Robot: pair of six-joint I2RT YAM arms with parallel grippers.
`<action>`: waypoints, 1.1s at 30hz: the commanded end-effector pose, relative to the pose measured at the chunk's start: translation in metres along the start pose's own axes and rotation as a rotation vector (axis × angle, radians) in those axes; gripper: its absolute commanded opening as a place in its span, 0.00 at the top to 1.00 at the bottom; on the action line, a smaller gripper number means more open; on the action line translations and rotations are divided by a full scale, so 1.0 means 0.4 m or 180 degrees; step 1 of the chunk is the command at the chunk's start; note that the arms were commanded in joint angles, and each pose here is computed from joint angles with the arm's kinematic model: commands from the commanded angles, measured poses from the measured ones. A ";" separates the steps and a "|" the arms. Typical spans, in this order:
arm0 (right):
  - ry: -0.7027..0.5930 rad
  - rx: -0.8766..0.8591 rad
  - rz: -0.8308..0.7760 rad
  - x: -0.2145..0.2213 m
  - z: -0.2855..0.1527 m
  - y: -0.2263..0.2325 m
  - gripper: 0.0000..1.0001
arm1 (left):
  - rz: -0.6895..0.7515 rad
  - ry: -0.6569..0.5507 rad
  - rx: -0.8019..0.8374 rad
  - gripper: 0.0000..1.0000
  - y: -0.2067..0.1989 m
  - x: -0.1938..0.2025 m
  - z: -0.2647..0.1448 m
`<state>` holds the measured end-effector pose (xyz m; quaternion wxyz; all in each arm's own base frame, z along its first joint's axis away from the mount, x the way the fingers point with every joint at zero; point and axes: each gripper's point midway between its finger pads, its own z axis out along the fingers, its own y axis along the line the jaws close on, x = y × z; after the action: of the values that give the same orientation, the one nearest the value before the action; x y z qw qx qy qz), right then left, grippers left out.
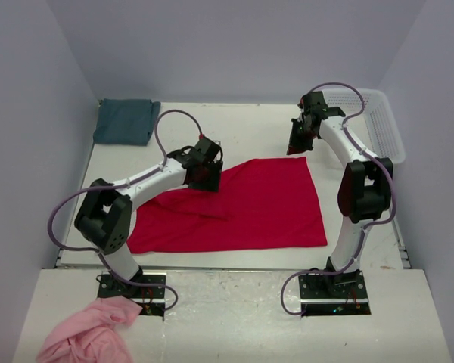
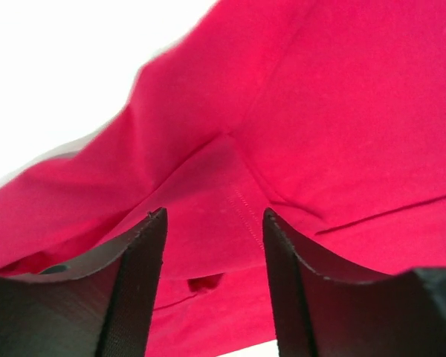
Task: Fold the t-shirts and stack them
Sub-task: Grap the side of the flattened tshirt furthest away from the robot with both arms
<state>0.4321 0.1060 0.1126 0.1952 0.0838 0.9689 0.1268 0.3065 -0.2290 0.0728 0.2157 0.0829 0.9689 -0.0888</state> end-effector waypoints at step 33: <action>0.0135 0.0441 0.0196 -0.001 0.006 -0.059 0.87 | 0.0359 0.0510 0.1211 1.00 -0.299 0.079 0.175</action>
<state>0.4288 0.0921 0.0997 0.1706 0.1186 0.9750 0.0790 0.3037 -0.3763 0.0171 0.1454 0.1943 0.9305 -0.2745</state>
